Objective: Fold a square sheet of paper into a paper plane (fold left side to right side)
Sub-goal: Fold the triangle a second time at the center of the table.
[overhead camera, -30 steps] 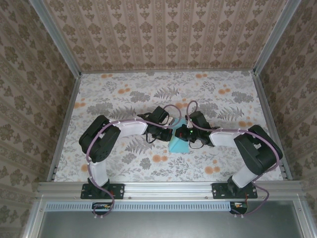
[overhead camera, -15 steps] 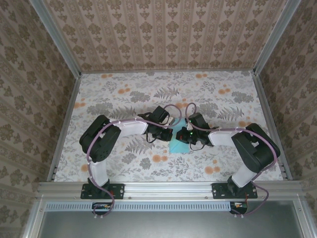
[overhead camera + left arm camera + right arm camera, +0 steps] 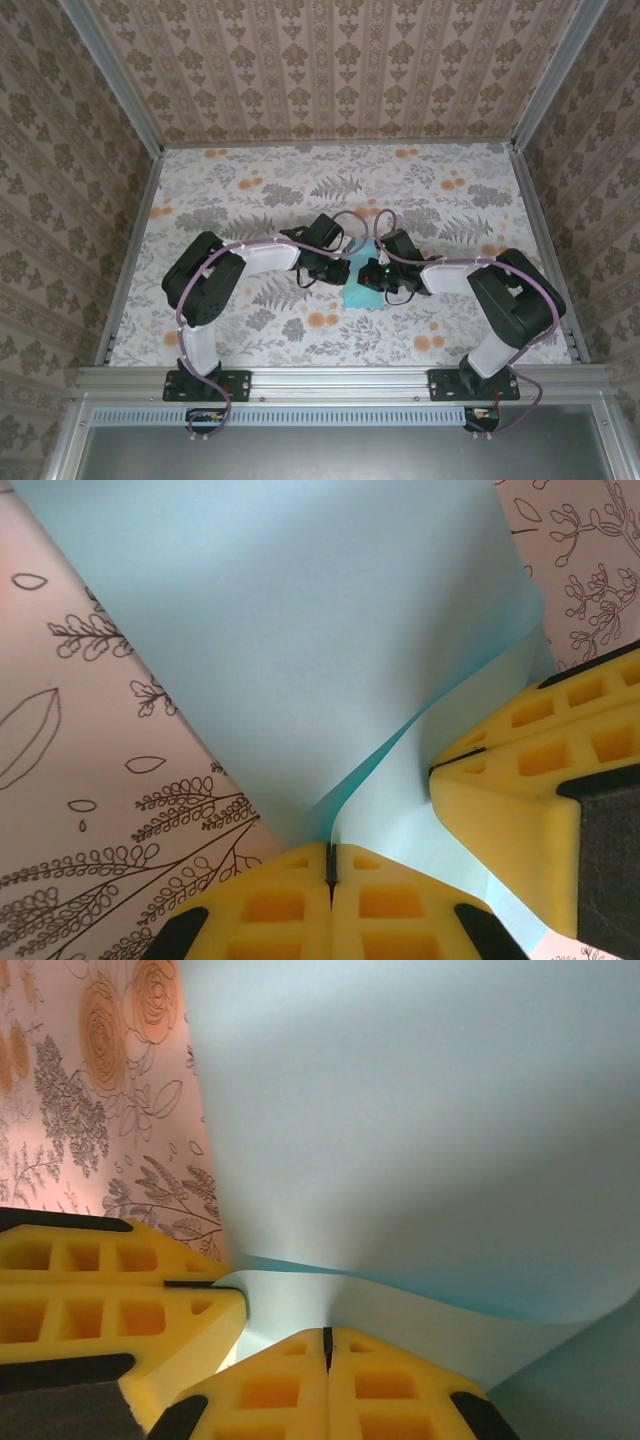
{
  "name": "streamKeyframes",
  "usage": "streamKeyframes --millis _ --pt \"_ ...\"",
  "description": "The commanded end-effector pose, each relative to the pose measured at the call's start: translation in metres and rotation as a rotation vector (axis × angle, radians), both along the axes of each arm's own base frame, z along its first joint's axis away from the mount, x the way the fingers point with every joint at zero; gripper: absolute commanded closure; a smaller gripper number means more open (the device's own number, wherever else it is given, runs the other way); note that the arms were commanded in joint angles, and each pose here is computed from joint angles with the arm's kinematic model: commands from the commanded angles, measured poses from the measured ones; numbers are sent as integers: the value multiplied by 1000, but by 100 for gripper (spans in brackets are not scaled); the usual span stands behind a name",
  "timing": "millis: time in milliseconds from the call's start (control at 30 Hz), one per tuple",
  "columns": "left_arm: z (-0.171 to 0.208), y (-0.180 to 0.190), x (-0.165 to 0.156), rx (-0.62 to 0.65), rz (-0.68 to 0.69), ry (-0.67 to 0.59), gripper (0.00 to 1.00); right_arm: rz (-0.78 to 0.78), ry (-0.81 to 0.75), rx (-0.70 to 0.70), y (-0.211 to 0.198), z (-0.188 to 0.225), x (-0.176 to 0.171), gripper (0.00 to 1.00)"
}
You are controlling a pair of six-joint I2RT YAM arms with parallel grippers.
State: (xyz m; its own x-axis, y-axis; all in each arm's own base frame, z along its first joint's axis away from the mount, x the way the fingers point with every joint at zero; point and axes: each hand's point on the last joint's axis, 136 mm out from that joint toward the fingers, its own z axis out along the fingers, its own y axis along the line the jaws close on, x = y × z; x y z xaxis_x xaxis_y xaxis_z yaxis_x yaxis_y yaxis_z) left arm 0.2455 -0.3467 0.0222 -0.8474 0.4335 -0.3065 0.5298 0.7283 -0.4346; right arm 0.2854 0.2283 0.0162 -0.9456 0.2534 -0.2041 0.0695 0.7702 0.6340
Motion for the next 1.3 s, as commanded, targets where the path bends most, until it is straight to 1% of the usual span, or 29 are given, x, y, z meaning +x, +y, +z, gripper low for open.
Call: streamKeyframes --millis 0,133,233,400,533,667,833,900,1267 --pt "-8 3 -7 38 -22 24 93 -16 39 -65 -14 -15 -10 100" --pt "5 2 -4 10 -9 1 89 -25 57 -78 -18 -21 -15 100" --pt "18 2 -2 -8 -3 -22 84 -30 64 -82 -20 -24 -18 100" --pt "38 10 -2 -24 14 -49 79 -30 63 -79 -20 -25 -19 100" --pt "48 12 -13 -67 11 -24 78 -30 61 -76 -19 -24 -18 100" --pt "57 4 -32 -161 -3 46 78 -27 60 -75 -19 -23 -17 100" --pt "62 -11 -51 -270 -27 141 77 -27 63 -73 -18 -23 -18 100" --pt "61 -18 -57 -294 -39 169 77 -27 62 -72 -18 -22 -17 100" --pt "32 -27 -69 -234 -63 219 77 -22 62 -73 -17 -22 -17 100"
